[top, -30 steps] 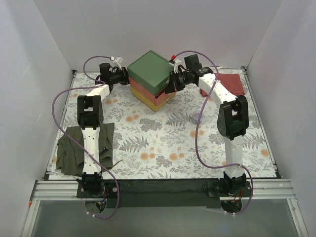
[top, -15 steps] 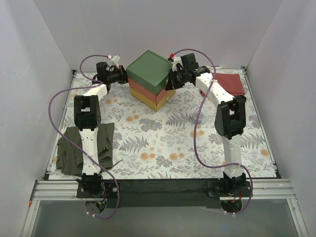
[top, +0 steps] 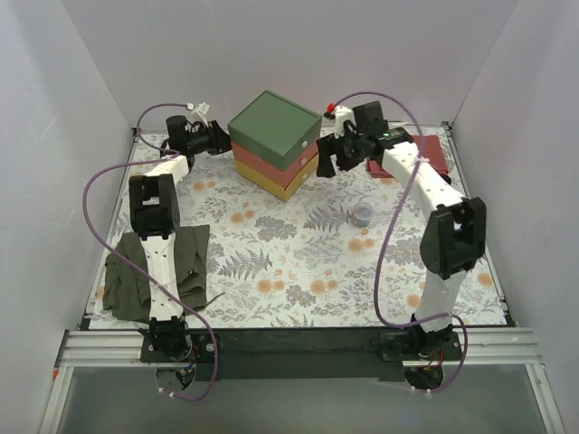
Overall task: Sort the stationery into containers
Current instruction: Close the drawer in the storage box, then open the drawer in the storage box.
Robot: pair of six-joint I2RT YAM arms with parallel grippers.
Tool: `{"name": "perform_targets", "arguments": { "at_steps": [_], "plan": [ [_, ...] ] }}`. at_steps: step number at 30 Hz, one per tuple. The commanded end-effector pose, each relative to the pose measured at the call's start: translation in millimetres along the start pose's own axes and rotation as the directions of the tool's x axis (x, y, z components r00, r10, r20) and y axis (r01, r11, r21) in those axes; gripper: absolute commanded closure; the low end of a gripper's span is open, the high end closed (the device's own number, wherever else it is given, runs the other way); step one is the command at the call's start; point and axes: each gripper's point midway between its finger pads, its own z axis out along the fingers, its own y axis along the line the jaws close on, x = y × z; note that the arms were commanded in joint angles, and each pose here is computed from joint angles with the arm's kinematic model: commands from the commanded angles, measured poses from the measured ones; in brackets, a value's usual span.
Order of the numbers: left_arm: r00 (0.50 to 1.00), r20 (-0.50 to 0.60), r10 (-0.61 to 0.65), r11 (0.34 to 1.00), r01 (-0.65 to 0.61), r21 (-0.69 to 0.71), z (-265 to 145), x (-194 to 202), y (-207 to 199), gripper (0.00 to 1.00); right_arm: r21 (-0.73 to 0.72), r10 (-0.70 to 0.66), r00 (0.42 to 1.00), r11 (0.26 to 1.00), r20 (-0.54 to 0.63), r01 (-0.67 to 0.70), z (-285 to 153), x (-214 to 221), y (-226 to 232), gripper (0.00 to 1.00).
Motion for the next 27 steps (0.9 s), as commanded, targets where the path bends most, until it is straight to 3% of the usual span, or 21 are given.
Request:
{"name": "perform_targets", "arguments": {
  "at_steps": [1, 5, 11, 27],
  "plan": [
    [0.991, 0.084, 0.102, 0.994, -0.105, 0.032, -14.8, -59.3, -30.7, 0.61, 0.06, -0.183, 0.97, 0.983, 0.163, 0.175, -48.6, -41.8, 3.4, 0.13],
    [0.989, 0.091, 0.113, 0.993, -0.115, 0.011, -13.2, -64.3, -23.3, 0.61, 0.013, -0.212, 0.954, 0.977, 0.212, 0.214, -36.7, -53.2, 8.3, 0.2],
    [0.99, 0.085, 0.111, 0.994, -0.11, -0.009, -14.9, -62.2, -21.5, 0.61, 0.025, -0.352, 0.874, 0.93, 0.334, 0.365, -25.5, -62.6, 14.3, 0.27],
    [0.994, 0.058, 0.097, 0.995, -0.095, -0.029, -13.6, -47.2, -18.8, 0.6, 0.027, -0.348, 0.833, 0.927, 0.43, 0.373, -2.1, -98.6, 8.5, 0.37]
  ]
}}
